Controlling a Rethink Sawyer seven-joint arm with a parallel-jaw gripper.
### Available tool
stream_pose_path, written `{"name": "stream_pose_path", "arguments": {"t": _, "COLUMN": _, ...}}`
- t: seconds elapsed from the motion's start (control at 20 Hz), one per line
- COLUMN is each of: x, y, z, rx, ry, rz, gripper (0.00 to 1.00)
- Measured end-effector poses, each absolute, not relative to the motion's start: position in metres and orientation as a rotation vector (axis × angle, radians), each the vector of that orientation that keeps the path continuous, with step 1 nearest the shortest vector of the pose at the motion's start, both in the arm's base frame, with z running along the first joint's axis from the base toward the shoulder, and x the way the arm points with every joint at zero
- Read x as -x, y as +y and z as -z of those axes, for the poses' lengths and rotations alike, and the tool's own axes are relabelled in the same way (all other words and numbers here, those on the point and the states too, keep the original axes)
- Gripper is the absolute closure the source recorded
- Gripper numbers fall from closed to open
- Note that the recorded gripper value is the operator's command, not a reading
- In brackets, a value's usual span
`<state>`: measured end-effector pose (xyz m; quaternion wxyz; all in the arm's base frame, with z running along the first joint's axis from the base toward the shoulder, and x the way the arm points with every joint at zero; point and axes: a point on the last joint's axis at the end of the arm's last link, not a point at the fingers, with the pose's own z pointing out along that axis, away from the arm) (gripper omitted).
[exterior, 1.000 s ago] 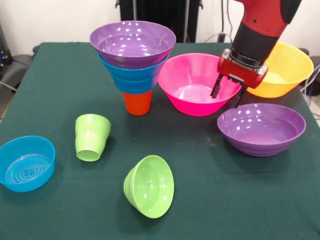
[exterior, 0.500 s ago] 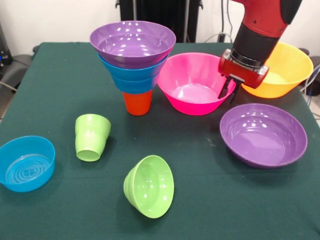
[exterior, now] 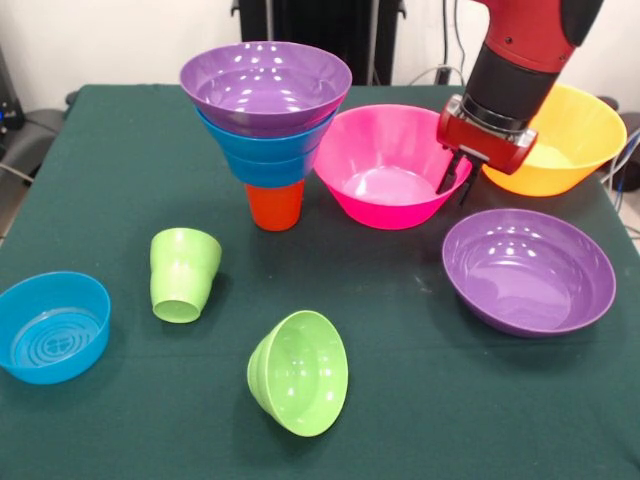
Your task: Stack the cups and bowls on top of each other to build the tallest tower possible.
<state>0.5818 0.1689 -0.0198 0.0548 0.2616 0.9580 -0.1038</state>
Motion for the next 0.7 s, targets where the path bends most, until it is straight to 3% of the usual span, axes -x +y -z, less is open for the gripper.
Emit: {"name": "stream_pose_path", "arguments": {"t": 0.7, "x": -0.591, "y": 0.162, "z": 0.002, "rx": -0.936, "ry": 2.902, "rz": 0.245, "gripper": 1.0}}
